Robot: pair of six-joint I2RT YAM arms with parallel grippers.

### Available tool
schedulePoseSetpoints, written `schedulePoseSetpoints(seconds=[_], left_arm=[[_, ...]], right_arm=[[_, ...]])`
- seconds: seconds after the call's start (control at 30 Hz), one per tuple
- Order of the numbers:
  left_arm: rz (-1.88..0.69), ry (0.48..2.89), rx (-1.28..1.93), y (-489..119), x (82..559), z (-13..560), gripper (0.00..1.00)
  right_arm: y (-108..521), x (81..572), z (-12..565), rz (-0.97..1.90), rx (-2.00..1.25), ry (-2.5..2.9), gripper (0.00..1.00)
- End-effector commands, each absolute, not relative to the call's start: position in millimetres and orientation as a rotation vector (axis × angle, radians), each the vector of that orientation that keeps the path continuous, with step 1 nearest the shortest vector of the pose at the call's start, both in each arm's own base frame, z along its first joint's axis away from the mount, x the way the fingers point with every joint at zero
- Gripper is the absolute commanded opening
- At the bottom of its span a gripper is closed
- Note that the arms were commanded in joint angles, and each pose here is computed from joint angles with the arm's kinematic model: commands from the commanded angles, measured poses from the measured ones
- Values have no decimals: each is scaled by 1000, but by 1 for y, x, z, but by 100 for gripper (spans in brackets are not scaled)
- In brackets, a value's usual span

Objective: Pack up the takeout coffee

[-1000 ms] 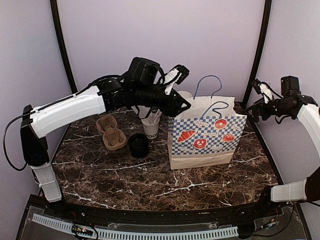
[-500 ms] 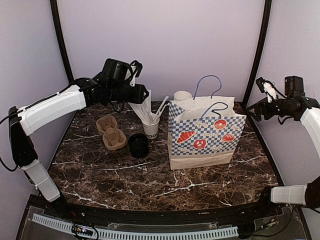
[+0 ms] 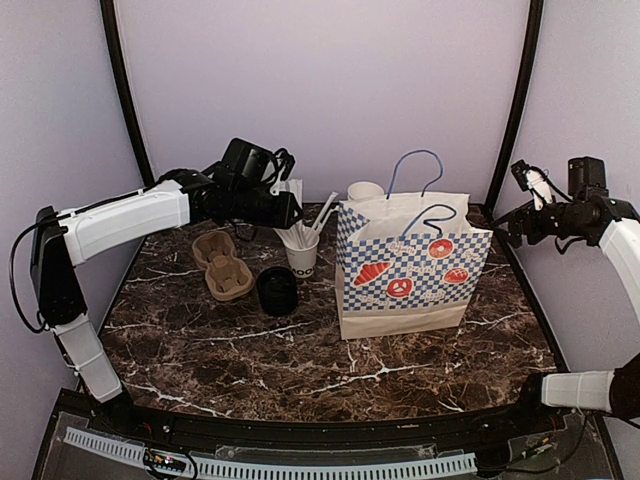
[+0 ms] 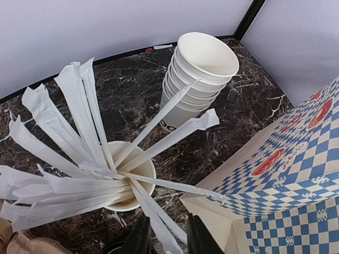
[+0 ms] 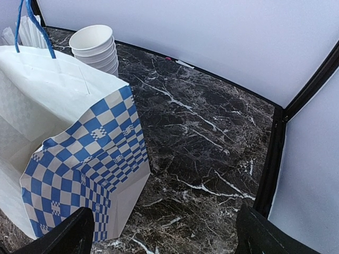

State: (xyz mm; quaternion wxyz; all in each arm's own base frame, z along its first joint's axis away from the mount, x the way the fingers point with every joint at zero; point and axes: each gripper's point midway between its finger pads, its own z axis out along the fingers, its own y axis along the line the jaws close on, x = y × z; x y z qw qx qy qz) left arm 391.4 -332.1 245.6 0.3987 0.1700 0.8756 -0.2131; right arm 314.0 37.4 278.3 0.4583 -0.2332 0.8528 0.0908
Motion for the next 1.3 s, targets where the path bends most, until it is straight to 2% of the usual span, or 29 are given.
schedulePoseSetpoints(seconds=[0.0, 0.3, 0.33, 0.43, 0.57, 0.97, 1.27], left_arm=[[-563, 2225, 414, -332, 394, 243, 19], [-557, 2256, 409, -330, 392, 235, 19], [-554, 2261, 411, -330, 391, 235, 17], [-550, 2259, 410, -329, 391, 237, 2], [-556, 2239, 415, -328, 390, 250, 0], [-522, 2021, 407, -292, 366, 382, 0], [-675, 1807, 440, -277, 324, 478, 0]], right_arm=[[35, 317, 285, 197, -572, 2065, 95], [37, 319, 283, 214, -574, 2064, 94], [37, 319, 284, 214, -574, 2062, 94], [37, 320, 286, 213, -572, 2057, 94], [37, 320, 287, 219, -572, 2052, 94], [38, 322, 291, 225, -567, 2045, 94], [40, 328, 297, 252, -558, 2038, 94]])
